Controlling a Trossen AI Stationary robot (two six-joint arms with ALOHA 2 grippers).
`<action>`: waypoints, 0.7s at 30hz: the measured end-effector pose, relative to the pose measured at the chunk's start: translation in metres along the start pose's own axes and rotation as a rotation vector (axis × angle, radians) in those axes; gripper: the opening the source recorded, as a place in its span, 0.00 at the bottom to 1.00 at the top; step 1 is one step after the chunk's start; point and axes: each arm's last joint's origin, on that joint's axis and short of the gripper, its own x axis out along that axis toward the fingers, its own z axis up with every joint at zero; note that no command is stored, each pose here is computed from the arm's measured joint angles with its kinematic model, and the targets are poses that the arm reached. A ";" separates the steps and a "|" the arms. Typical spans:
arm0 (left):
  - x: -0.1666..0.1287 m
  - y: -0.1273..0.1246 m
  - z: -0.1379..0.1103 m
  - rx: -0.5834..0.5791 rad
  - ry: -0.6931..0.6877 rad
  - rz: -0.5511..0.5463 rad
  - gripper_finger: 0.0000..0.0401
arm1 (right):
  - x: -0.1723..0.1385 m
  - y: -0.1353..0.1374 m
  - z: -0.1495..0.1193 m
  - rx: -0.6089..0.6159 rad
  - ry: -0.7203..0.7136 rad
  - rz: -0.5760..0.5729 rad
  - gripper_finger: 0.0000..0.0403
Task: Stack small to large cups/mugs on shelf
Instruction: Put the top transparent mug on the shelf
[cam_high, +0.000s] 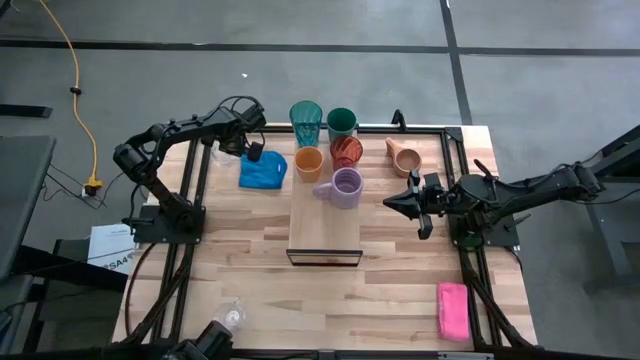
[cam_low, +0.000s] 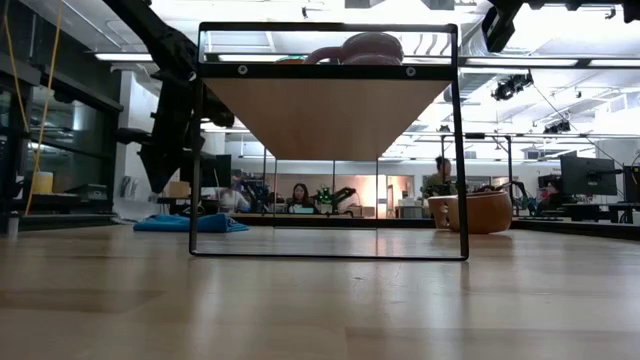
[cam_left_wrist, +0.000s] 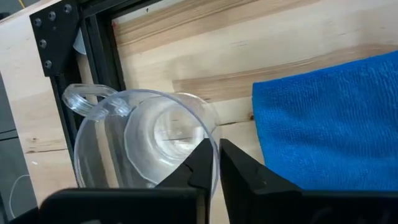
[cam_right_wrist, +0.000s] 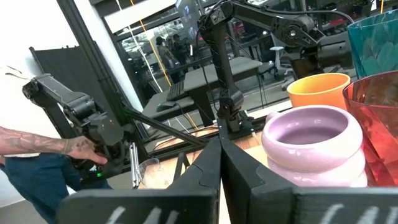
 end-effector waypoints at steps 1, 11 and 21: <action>0.000 0.000 0.000 0.002 0.000 0.000 0.03 | 0.000 0.000 0.000 0.000 0.000 0.000 0.00; -0.018 0.009 -0.003 -0.020 -0.041 -0.060 0.00 | 0.000 0.000 0.000 -0.001 0.000 0.000 0.00; -0.079 0.041 -0.012 -0.101 -0.230 -0.194 0.00 | 0.000 0.000 0.000 -0.001 -0.001 0.000 0.00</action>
